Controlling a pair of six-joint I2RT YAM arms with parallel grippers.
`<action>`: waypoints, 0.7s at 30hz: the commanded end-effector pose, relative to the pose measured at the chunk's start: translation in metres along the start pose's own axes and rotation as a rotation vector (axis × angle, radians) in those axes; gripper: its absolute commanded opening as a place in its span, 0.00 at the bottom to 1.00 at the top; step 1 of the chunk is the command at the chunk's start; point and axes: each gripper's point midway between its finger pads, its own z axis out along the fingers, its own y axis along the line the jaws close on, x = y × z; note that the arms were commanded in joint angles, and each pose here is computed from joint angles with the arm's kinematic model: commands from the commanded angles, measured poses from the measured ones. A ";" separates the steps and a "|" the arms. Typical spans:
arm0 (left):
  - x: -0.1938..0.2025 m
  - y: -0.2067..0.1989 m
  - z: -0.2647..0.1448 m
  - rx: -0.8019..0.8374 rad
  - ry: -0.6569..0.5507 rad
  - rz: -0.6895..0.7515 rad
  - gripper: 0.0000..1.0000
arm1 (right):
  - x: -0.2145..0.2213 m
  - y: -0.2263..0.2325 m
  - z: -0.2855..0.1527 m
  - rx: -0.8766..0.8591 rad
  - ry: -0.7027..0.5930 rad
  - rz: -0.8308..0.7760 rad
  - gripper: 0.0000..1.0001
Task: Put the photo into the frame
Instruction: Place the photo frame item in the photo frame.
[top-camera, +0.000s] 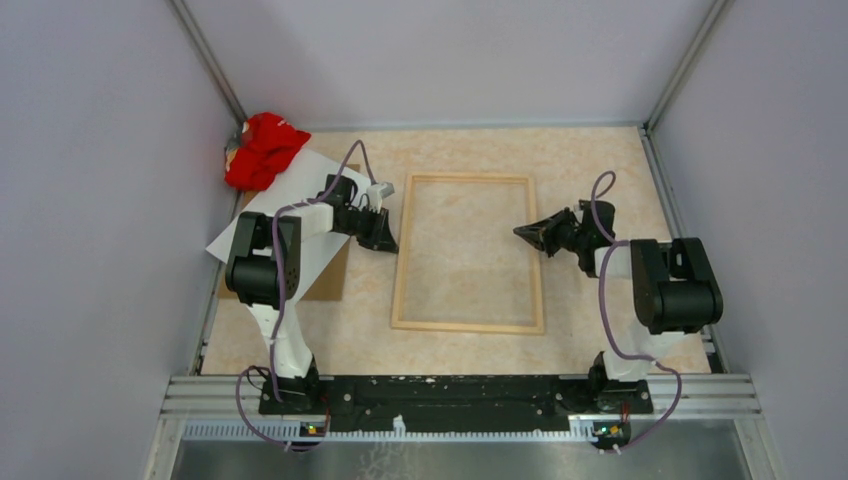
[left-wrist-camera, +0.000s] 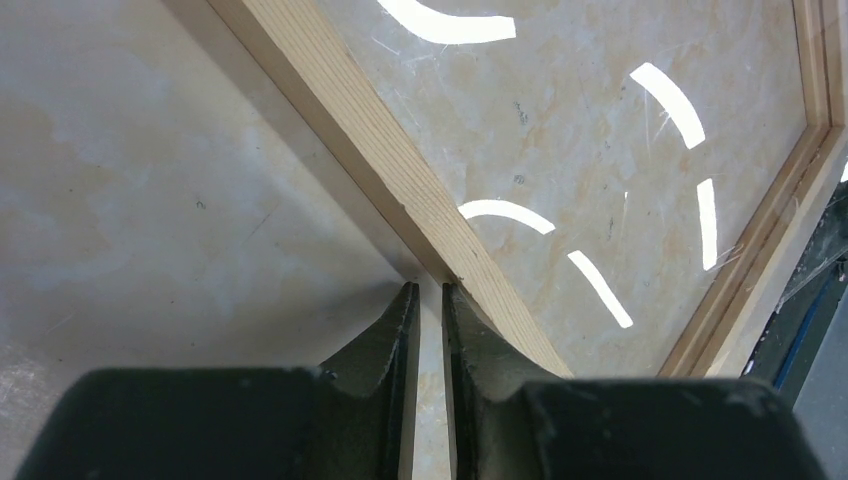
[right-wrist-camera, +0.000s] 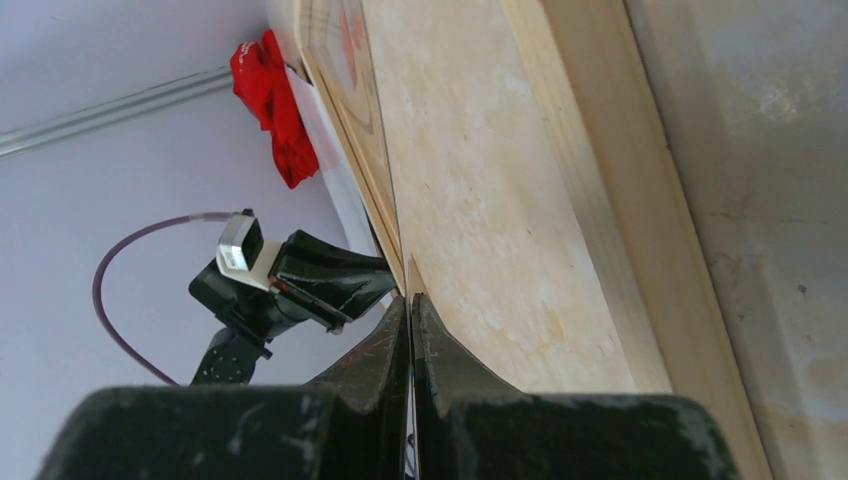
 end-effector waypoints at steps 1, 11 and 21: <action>-0.002 -0.015 0.003 0.051 -0.006 0.039 0.20 | 0.010 0.001 -0.002 -0.026 0.044 0.008 0.00; -0.003 -0.018 0.005 0.058 -0.004 0.043 0.20 | 0.021 0.052 -0.006 -0.089 0.051 -0.045 0.00; 0.000 -0.019 0.005 0.063 0.000 0.045 0.19 | 0.041 0.094 -0.003 -0.128 0.042 -0.050 0.00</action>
